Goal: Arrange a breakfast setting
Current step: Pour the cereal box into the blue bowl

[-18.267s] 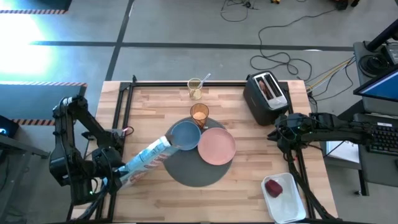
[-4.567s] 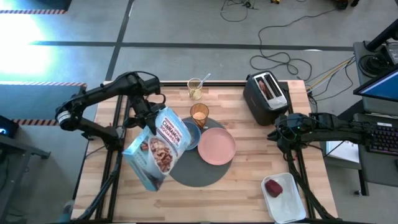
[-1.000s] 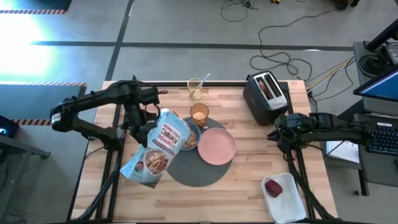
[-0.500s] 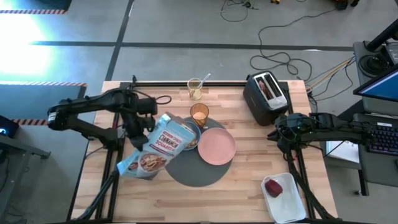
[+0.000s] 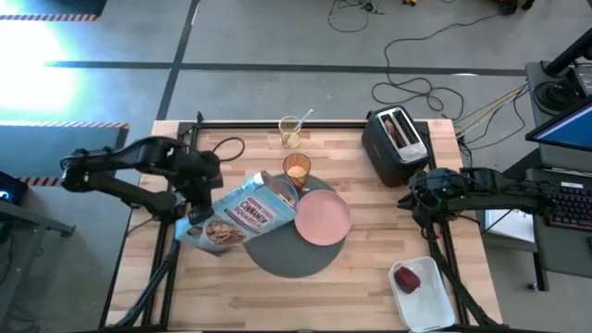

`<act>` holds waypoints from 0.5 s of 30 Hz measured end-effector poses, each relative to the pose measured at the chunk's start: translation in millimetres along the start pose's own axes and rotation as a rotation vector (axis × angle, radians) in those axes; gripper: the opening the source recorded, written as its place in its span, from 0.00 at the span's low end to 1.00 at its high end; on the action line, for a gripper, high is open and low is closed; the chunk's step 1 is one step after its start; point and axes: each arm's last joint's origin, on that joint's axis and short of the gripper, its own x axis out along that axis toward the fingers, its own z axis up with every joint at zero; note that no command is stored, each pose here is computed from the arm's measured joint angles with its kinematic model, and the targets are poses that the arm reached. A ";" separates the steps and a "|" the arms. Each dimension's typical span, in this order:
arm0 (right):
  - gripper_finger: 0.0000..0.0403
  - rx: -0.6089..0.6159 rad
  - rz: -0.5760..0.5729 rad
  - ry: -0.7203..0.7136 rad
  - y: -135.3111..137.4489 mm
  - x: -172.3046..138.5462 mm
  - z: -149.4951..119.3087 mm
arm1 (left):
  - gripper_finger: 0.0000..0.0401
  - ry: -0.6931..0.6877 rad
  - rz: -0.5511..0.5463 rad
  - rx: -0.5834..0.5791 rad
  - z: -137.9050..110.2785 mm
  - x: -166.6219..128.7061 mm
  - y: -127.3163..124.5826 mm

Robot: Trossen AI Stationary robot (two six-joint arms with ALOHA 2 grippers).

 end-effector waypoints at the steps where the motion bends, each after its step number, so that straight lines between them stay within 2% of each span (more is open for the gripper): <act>1: 0.18 0.000 0.000 0.000 0.0 0.0 0.0 | 0.09 -0.003 0.011 0.011 -1.8 0.2 -1.4; 8: 0.18 0.000 0.000 0.000 0.0 0.0 0.0 | 0.09 -0.018 0.056 0.010 -15.8 9.9 -9.0; 15: 0.18 0.000 0.000 0.000 0.0 0.0 0.0 | 0.09 -0.017 0.033 -0.075 -32.2 33.4 -3.0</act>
